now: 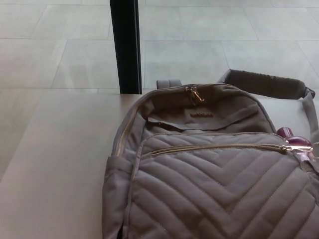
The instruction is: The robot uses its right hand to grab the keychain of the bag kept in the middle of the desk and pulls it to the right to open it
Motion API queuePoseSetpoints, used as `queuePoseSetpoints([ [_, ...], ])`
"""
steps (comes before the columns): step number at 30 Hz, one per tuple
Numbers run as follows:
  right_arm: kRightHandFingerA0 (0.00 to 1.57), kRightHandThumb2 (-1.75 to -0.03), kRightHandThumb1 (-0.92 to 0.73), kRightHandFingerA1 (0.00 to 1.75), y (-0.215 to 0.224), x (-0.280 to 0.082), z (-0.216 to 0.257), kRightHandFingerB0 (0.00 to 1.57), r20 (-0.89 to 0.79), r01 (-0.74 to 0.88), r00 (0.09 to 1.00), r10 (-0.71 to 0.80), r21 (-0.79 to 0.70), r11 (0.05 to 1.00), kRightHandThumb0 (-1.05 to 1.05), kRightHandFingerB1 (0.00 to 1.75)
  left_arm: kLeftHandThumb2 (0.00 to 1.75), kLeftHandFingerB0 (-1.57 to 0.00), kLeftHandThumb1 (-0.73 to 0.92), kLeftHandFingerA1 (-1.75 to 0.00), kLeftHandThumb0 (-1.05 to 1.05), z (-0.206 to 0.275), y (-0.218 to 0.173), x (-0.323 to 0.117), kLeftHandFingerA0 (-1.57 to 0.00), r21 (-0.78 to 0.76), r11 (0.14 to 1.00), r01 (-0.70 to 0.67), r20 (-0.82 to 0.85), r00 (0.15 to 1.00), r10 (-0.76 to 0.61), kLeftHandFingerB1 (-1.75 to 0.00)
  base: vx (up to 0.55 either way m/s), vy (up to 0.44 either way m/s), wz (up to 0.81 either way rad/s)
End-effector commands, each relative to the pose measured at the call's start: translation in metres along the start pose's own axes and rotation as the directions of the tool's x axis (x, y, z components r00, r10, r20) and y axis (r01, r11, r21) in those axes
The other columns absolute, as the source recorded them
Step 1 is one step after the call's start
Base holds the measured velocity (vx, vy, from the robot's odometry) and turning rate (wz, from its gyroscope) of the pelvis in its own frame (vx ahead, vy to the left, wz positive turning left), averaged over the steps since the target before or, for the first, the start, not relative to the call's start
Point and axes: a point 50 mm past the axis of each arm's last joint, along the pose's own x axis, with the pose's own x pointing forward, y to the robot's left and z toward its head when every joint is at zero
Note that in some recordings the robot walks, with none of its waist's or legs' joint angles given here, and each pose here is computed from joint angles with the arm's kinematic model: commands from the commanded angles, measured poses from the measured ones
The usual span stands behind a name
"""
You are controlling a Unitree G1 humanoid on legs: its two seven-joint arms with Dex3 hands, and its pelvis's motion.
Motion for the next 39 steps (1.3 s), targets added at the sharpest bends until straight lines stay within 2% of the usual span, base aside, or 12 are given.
queuePoseSetpoints([
  [1,0.87,-0.72,-0.63,1.75,0.000,-0.007,-0.008,0.70,-0.013,-0.005,1.000,0.006,0.041,0.999,-0.27,1.30,0.68,-0.55,0.90,-0.52,-0.87,-0.001,0.001,-0.001,-0.72,0.002,1.000,0.001,0.001,1.000,-0.001,-0.42,0.00,0.000,0.00],
  [3,0.83,-0.61,-0.68,1.22,0.001,-0.009,-0.002,0.47,0.012,-0.067,0.998,0.066,0.085,0.994,-0.44,0.46,0.67,-0.55,0.90,-0.52,-0.87,-0.001,0.001,-0.001,-0.72,0.003,1.000,0.005,-0.005,1.000,-0.005,-0.42,0.00,0.000,0.00],
  [5,0.70,-0.84,-0.51,0.88,0.000,-0.010,0.002,0.25,0.027,-0.104,0.994,0.102,0.093,0.990,-0.62,0.45,0.67,-0.54,0.90,-0.51,-0.86,-0.001,0.001,-0.001,-0.71,-0.005,1.000,0.012,-0.010,1.000,-0.012,-0.42,0.00,0.000,0.00],
  [7,0.32,-0.60,-0.65,0.51,0.000,-0.011,0.005,0.16,0.030,-0.165,0.986,0.163,0.060,0.984,-0.73,0.28,0.68,-0.54,0.90,-0.50,-0.87,-0.001,0.001,0.000,-0.70,0.005,1.000,0.008,-0.014,1.000,-0.008,-0.41,0.00,0.000,0.00],
  [9,0.00,-1.00,-0.59,0.11,-0.001,-0.015,0.010,0.00,0.016,-0.257,0.966,0.257,0.069,0.964,-1.05,0.01,0.67,-0.54,0.90,-0.52,-0.83,-0.001,0.001,0.000,-0.70,0.001,1.000,0.016,-0.007,1.000,-0.016,-0.42,0.00,0.000,0.00],
  [25,0.00,-0.70,-0.80,0.10,0.016,-0.098,-0.093,0.00,-0.586,-0.182,0.754,0.297,0.249,0.951,-1.05,0.00,0.68,-0.53,0.91,-0.51,-0.81,-0.004,-0.003,0.000,-0.70,0.015,1.000,0.020,-0.027,0.999,-0.020,-0.41,0.00,0.000,0.00],
  [26,0.00,-1.09,-0.67,0.29,0.022,-0.117,-0.107,0.00,-0.681,-0.170,0.652,0.334,0.299,0.939,-1.05,0.14,0.67,-0.52,0.92,-0.51,-0.80,-0.004,-0.003,-0.001,-0.70,0.030,0.999,0.022,-0.017,1.000,-0.022,-0.41,0.00,0.000,0.00],
  [28,0.00,-1.03,-0.67,0.31,0.031,-0.141,-0.118,0.00,-0.750,-0.105,0.563,0.348,0.353,0.930,-1.05,0.03,0.68,-0.52,0.92,-0.52,-0.83,-0.004,-0.002,-0.002,-0.69,0.039,0.999,0.027,-0.012,1.000,-0.026,-0.41,0.00,0.000,0.00],
  [32,0.06,-1.02,-0.48,0.57,0.049,-0.187,-0.125,0.00,-0.873,0.166,0.336,0.352,0.423,0.891,-0.37,0.52,0.67,-0.56,0.91,-0.56,-0.84,-0.003,0.000,-0.001,-0.74,0.042,0.999,-0.003,-0.024,1.000,0.004,-0.42,0.00,0.000,0.00],
  [35,0.09,-0.84,-0.55,0.60,0.061,-0.212,-0.125,0.04,-0.887,0.354,0.197,0.417,0.461,0.814,-0.64,0.31,0.68,-0.54,0.92,-0.57,-0.83,-0.003,0.001,0.000,-0.72,0.057,0.998,-0.017,-0.033,0.999,0.019,-0.43,0.00,0.000,0.00],
  [36,0.87,-0.86,-0.53,1.16,0.069,-0.227,-0.120,0.02,-0.885,0.488,0.127,0.448,0.448,0.749,-0.56,0.36,0.67,-0.55,0.92,-0.57,-0.85,-0.004,0.003,-0.001,-0.71,0.069,0.997,-0.024,-0.043,0.999,0.027,-0.43,0.00,0.000,0.00],
  [39,1.11,-0.91,-0.43,1.18,0.085,-0.245,-0.110,0.01,-0.866,0.563,0.034,0.500,0.429,0.706,-0.37,0.50,0.67,-0.54,0.91,-0.57,-0.85,-0.004,0.009,-0.001,-0.70,0.086,0.996,-0.040,-0.063,0.997,0.045,-0.43,0.00,0.000,0.00],
])
